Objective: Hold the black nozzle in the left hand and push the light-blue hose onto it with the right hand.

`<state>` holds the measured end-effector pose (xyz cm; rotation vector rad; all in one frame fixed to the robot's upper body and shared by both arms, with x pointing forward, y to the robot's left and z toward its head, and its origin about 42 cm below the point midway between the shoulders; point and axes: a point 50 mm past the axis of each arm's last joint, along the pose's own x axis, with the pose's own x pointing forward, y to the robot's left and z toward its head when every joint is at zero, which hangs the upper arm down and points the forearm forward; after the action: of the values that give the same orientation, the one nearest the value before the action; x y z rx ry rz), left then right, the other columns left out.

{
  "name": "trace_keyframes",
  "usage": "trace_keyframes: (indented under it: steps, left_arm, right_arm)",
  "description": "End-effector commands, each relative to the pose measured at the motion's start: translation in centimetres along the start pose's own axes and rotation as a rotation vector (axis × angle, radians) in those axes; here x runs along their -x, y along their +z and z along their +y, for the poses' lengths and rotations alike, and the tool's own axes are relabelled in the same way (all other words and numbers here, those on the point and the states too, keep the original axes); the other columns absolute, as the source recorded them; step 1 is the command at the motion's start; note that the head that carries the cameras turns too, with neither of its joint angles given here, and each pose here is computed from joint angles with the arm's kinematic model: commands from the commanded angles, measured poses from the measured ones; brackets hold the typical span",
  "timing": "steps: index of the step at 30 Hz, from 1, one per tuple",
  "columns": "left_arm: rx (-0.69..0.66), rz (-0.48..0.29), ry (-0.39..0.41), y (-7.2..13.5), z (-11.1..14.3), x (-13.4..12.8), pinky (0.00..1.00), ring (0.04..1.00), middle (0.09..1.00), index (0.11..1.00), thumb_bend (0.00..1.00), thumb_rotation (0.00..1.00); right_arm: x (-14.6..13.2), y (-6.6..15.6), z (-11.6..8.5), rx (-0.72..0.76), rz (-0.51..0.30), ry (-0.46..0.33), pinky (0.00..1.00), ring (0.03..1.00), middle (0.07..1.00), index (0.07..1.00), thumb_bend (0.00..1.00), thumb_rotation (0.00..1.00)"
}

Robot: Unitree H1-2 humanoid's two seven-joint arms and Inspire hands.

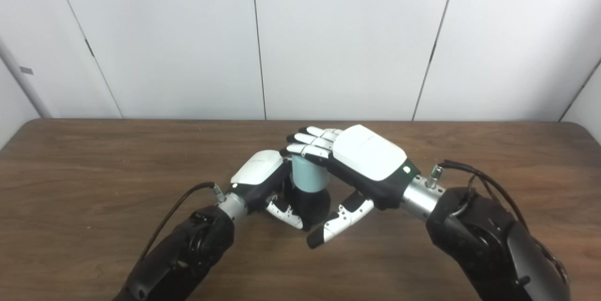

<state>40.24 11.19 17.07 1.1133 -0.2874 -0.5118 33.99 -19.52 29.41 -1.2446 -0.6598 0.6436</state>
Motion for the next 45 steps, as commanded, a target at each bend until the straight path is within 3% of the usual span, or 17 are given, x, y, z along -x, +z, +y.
trace_keyframes:
  steps: [1, 7, 11, 17, 23, 32, 40, 45]
  left_arm:
    - [-0.053, 0.098, -0.105, -2.7, -1.6, 1.5, 0.38, 0.406, 0.468, 0.48, 0.53, 0.0]
    - [-0.049, 0.097, -0.107, -2.8, -1.4, 1.5, 0.37, 0.393, 0.457, 0.481, 0.53, 0.0]
    - [-0.048, 0.098, -0.11, -2.9, -1.4, 1.6, 0.36, 0.39, 0.459, 0.481, 0.53, 0.0]
    - [-0.049, 0.1, -0.113, -3.0, -1.5, 1.6, 0.36, 0.386, 0.46, 0.48, 0.53, 0.0]
    - [-0.054, 0.097, -0.117, -3.0, -1.4, 1.5, 0.41, 0.424, 0.483, 0.474, 0.53, 0.0]
    - [-0.056, 0.091, -0.118, -2.8, -1.4, 1.5, 0.39, 0.418, 0.474, 0.48, 0.53, 0.0]
    - [-0.056, 0.092, -0.119, -2.8, -1.4, 1.5, 0.39, 0.423, 0.478, 0.477, 0.53, 0.0]
    - [-0.056, 0.099, -0.118, -2.9, -1.3, 1.4, 0.38, 0.406, 0.48, 0.473, 0.53, 0.0]
  right_arm:
    - [0.5, -0.1, 2.1, -0.052, -0.007, 0.159, 0.86, 0.879, 0.89, 0.869, 0.73, 0.86]
    - [0.0, 0.6, 1.3, -0.084, -0.089, 0.171, 0.86, 0.858, 0.872, 0.86, 0.73, 0.85]
    - [0.0, 0.2, 0.9, -0.055, -0.093, 0.15, 0.85, 0.84, 0.863, 0.846, 0.72, 0.84]
    - [-0.3, -0.9, 1.1, 0.014, 0.033, 0.112, 0.84, 0.83, 0.853, 0.84, 0.7, 0.82]
    - [-0.6, -0.8, 1.3, 0.045, 0.151, 0.131, 0.86, 0.903, 0.908, 0.887, 0.67, 0.77]
    - [-0.5, -1.2, 1.2, 0.052, 0.178, 0.151, 0.88, 0.92, 0.921, 0.896, 0.66, 0.74]
    - [-0.1, -0.4, 0.3, 0.048, 0.153, 0.117, 0.88, 0.919, 0.921, 0.893, 0.66, 0.73]
    - [1.0, 0.6, 0.4, 0.038, 0.032, 0.006, 0.88, 0.91, 0.896, 0.864, 0.62, 0.73]
